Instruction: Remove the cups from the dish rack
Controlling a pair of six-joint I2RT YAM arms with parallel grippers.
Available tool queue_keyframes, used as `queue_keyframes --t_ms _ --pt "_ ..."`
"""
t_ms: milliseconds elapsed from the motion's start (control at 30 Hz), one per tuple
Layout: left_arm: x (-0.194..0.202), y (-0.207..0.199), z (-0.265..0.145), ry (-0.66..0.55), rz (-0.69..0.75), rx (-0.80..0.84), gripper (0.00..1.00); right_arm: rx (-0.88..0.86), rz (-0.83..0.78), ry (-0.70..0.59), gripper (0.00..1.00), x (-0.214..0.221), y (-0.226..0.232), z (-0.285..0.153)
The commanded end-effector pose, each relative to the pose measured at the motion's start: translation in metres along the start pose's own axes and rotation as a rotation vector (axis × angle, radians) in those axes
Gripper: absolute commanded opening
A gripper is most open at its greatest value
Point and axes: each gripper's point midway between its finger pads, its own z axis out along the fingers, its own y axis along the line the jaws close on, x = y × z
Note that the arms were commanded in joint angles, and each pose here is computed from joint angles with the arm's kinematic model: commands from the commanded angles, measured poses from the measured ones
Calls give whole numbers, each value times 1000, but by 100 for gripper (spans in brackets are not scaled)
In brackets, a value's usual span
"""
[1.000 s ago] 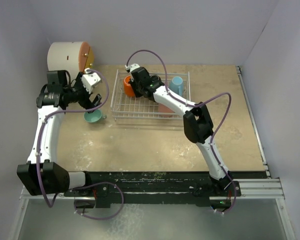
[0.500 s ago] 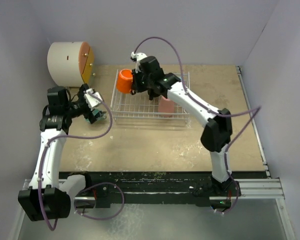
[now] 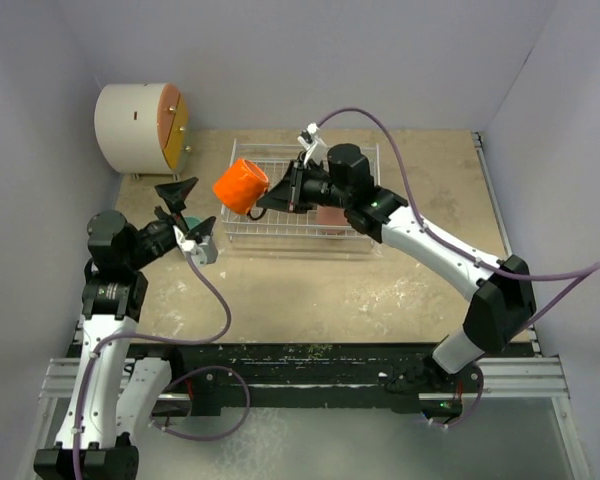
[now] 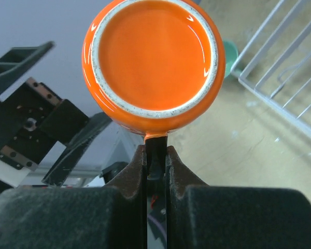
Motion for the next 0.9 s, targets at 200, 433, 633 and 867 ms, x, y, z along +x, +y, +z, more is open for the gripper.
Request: queue_keyframes --t_ms 200,433,633,867 --pt "-30 -7 -8 -111 227 -13 88 -348 126 -82 0 -13 80 -29" --pt "-24 -4 -4 -99 240 -22 85 -425 189 -45 0 8 96 -32" --pt "-29 2 -2 -117 275 -35 76 -452 202 -20 0 22 106 -32" --pt "-36 2 -2 -131 276 -38 54 -462 222 3 0 33 109 -31"
